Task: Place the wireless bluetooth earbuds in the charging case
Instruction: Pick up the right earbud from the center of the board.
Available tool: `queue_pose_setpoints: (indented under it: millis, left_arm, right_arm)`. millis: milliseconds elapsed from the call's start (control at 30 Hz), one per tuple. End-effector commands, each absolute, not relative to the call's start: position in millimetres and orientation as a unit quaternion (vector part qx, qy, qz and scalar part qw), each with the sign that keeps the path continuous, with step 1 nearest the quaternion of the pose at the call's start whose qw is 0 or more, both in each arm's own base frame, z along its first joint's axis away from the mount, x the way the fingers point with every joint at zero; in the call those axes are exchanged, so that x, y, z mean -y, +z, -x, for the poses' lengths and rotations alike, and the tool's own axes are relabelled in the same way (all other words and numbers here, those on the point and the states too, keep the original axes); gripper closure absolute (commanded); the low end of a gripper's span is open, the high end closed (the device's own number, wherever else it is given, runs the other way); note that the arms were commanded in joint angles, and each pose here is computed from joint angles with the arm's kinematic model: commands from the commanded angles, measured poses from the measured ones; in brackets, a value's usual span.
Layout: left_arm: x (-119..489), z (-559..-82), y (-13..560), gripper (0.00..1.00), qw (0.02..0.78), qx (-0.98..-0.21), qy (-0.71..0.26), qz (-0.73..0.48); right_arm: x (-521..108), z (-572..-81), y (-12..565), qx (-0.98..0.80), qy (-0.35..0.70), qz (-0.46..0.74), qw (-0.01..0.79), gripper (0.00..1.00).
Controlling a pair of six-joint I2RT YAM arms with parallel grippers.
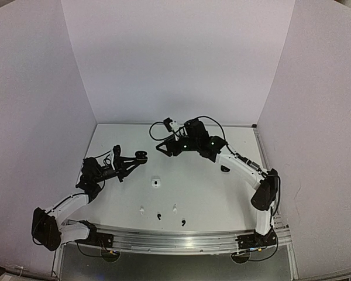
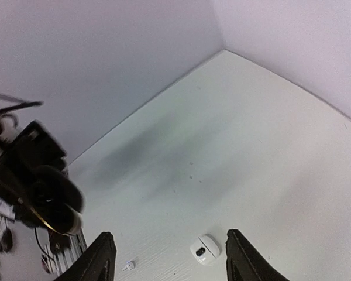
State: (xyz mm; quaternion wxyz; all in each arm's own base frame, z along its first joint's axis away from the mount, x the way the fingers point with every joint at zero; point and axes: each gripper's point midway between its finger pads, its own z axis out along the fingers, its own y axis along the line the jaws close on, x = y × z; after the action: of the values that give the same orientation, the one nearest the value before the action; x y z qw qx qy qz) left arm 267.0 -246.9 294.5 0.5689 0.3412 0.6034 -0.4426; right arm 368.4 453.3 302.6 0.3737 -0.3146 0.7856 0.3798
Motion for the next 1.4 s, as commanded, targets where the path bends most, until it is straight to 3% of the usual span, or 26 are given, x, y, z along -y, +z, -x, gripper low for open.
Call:
queue_pose_setpoints:
  millis: [0, 233, 400, 633, 900, 1367]
  left_arm:
    - [232, -267, 325, 1.00, 0.647, -0.562, -0.408, -0.316]
    - [215, -266, 329, 1.00, 0.685, -0.551, -0.390, -0.275]
    - [203, -261, 327, 1.00, 0.702, -0.549, -0.379, -0.248]
    - [194, -254, 330, 1.00, 0.709, -0.546, -0.385, -0.225]
    - [196, -248, 330, 1.00, 0.711, -0.537, -0.385, -0.240]
    - [200, -233, 331, 1.00, 0.696, -0.528, -0.413, -0.258]
  right_arm:
    - [-366, -380, 264, -0.911, 0.253, 0.079, 0.316, 0.47]
    - [-315, -316, 192, -0.974, 0.089, -0.040, 0.207, 0.47]
    - [-318, -269, 157, -0.989, 0.017, -0.053, 0.138, 0.33]
    - [-339, -213, 115, -0.997, -0.002, -0.055, 0.044, 0.23]
    - [-349, -167, 70, -0.999, -0.027, -0.034, -0.016, 0.32]
    - [-366, -144, 24, -0.999, -0.003, -0.038, -0.017, 0.42]
